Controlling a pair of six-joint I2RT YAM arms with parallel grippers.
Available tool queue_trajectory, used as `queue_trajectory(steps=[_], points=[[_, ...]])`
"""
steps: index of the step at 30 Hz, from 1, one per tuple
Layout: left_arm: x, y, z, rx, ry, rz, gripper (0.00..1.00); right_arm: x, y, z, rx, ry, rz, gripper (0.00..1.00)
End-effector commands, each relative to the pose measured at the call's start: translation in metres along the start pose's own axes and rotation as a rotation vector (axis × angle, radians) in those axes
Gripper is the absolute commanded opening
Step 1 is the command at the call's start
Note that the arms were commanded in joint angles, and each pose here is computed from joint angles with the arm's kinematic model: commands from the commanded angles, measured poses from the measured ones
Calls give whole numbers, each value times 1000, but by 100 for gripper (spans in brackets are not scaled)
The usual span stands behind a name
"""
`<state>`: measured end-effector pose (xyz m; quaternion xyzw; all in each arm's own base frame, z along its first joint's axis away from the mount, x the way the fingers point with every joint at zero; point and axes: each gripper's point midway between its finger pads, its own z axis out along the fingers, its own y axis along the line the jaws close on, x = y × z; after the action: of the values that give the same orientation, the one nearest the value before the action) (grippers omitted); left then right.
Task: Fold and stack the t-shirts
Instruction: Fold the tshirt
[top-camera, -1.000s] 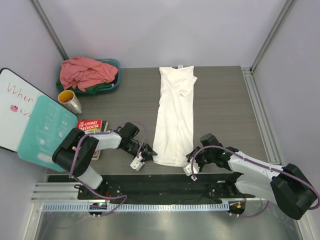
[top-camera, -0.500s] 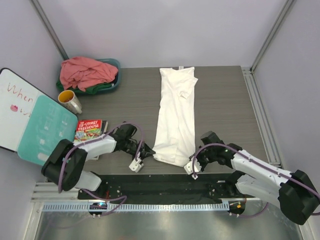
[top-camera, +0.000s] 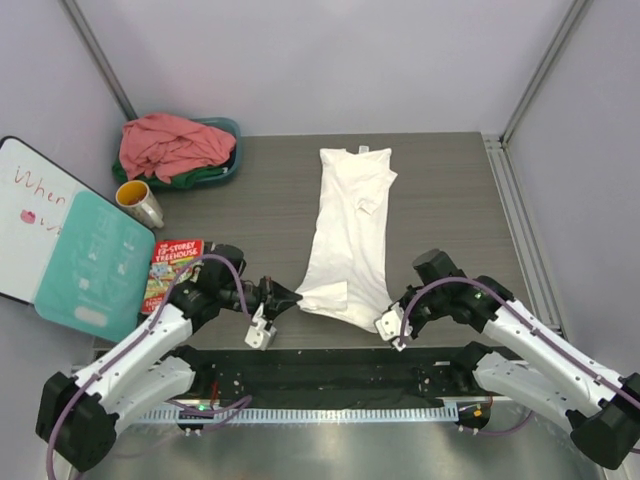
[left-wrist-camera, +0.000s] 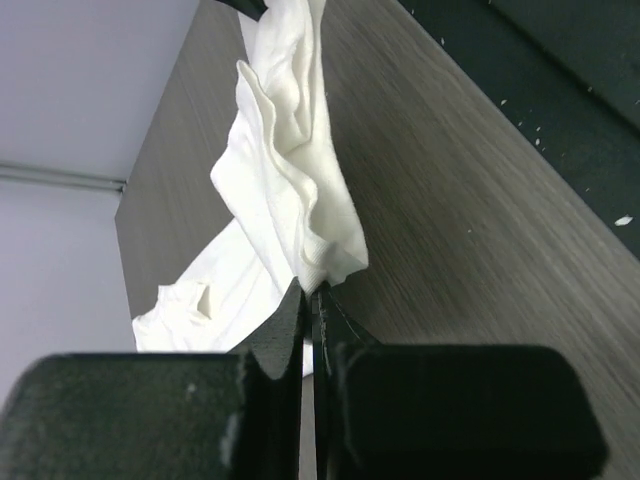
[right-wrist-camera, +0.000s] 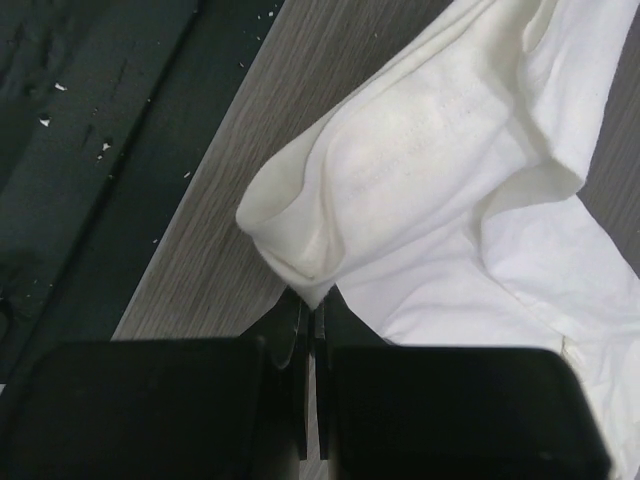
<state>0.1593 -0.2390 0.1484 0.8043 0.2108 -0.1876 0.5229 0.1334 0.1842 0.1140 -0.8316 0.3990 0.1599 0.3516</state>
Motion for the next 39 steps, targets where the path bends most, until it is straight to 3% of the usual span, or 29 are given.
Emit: queue_trajectory(steps=[1,11,14,19,29,36,39], points=[[-24,-16,-10,21,-32,-113,0,-24,19,-17,-76,-60,75,1],[-28,-18,-3,57,-92,-109,1,-31,9,-16,-69,-88,91,1],[-22,-13,3,79,-113,-80,10,-27,2,-10,-53,-82,96,1],[-8,2,16,106,-141,-81,16,-18,-21,-1,-1,-63,93,1],[21,27,27,81,-91,-94,16,10,-50,10,43,46,138,1],[30,21,24,84,-49,-114,13,30,-56,12,58,91,181,1],[35,-2,26,135,-38,-86,20,34,-52,18,45,89,193,1]])
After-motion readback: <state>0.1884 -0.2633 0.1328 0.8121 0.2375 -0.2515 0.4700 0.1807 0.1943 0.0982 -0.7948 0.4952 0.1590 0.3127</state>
